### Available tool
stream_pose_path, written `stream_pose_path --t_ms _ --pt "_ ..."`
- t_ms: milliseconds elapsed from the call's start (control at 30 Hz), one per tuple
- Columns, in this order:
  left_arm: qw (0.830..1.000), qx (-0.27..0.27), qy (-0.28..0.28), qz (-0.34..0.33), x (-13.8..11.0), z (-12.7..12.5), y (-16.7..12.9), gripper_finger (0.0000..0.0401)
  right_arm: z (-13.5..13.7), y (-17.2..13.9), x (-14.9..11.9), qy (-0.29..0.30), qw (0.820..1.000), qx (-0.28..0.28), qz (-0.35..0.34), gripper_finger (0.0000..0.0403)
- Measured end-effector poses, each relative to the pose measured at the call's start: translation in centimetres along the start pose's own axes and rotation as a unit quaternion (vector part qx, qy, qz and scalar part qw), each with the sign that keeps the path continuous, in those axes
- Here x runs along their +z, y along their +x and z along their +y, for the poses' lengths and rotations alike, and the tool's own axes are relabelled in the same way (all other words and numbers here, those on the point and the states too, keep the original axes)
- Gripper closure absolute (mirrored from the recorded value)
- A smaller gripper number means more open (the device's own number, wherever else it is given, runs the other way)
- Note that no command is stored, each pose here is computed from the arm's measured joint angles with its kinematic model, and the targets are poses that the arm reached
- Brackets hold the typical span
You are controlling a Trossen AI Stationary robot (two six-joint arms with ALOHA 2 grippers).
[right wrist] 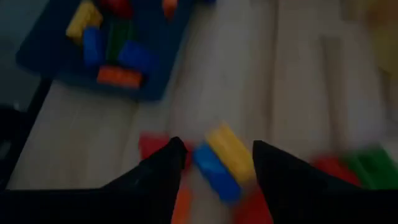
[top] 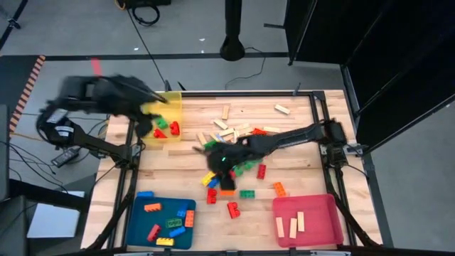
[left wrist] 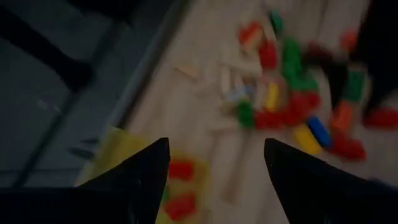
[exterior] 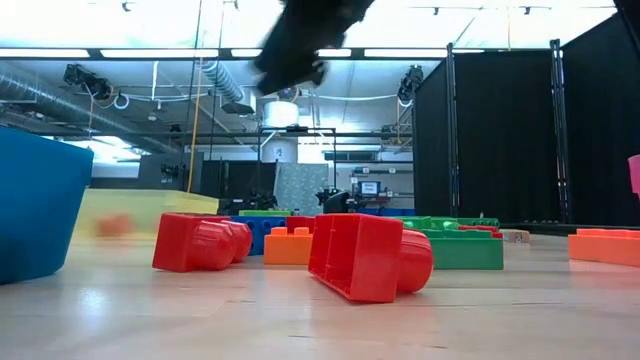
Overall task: Sort blocks by size
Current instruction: Move blue game piece to the center
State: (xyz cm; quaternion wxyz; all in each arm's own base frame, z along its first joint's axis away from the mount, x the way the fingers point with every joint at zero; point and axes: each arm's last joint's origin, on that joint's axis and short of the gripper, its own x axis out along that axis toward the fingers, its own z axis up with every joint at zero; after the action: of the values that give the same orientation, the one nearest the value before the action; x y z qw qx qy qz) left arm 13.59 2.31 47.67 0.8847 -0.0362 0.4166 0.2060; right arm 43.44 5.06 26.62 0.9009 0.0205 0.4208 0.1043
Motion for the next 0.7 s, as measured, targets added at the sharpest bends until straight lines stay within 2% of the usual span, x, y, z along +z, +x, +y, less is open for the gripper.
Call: stream_pose_path --t_ms 100,167,300,433,567,700 --pt "0.996 -0.069 -0.004 0.051 -0.1 -1.5 3.8 0.0133 -0.4 -4.7 -0.2 -0.007 1.0 -0.005 0.027 0.0181" --pt "0.991 -0.094 -0.001 0.093 -0.4 -2.4 6.3 0.0133 -0.5 -8.6 -0.6 -0.007 0.999 -0.017 0.036 0.0183" --pt "0.973 -0.059 0.009 0.223 -2.7 -3.5 11.8 0.0133 0.0 -16.5 -1.5 0.0 0.997 -0.071 0.012 0.0198" --pt "0.943 0.006 -0.028 0.33 -5.8 -4.0 15.6 0.0151 0.9 -22.8 -2.7 0.02 0.99 -0.132 -0.054 0.0214" --pt "0.909 0.035 -0.103 0.402 -8.4 -4.5 17.8 0.0214 1.6 -27.3 -3.9 0.056 0.972 -0.196 -0.115 0.0231" --pt "0.872 0.065 -0.172 0.454 -10.4 -5.0 18.4 0.0323 2.2 -29.8 -4.9 0.059 0.959 -0.234 -0.147 0.025"
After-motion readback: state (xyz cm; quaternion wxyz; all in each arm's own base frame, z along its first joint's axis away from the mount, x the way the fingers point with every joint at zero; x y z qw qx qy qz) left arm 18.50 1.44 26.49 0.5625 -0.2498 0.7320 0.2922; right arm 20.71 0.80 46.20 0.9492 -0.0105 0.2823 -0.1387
